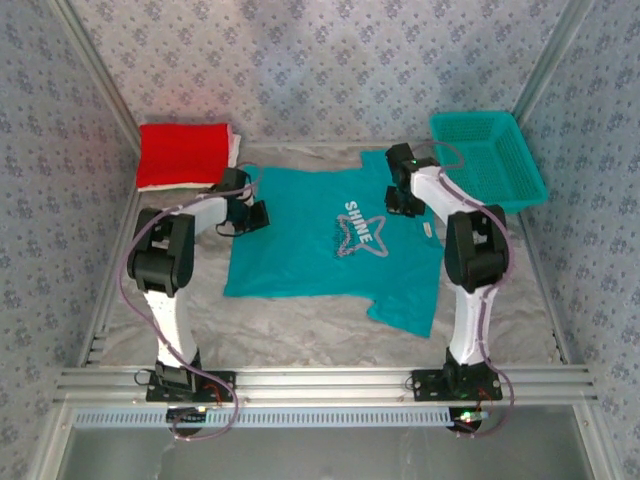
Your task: Fold and stack the t-shirts
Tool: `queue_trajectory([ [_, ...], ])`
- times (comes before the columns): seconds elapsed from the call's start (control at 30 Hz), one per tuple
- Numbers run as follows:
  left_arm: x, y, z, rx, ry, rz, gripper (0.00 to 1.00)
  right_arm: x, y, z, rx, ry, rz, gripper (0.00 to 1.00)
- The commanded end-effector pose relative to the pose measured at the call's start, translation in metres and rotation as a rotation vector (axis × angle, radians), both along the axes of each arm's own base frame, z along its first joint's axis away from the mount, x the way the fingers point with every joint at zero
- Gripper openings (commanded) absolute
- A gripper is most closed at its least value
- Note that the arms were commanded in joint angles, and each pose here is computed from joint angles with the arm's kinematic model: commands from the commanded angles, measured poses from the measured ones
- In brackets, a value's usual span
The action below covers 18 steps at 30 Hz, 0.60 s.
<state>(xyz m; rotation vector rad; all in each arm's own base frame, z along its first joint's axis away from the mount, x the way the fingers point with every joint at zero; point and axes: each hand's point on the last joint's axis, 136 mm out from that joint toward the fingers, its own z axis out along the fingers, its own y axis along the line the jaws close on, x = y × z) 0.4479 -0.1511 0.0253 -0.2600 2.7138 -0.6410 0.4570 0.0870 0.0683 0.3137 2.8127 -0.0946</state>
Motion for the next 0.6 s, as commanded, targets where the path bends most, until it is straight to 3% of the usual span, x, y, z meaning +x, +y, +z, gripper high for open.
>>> queue_trajectory([
  [0.0,0.014,0.01,-0.005,-0.054,-0.002,0.067,0.05,0.008,-0.002,-0.017,-0.016,0.068,0.015,0.22],
  [0.13,0.014,0.016,-0.013,-0.057,0.023,0.09,0.0,0.023,0.007,-0.034,0.01,0.084,0.008,0.22],
  [0.57,0.03,0.024,-0.018,-0.045,0.0,0.143,0.01,0.073,0.017,-0.088,0.095,0.134,-0.035,0.22],
])
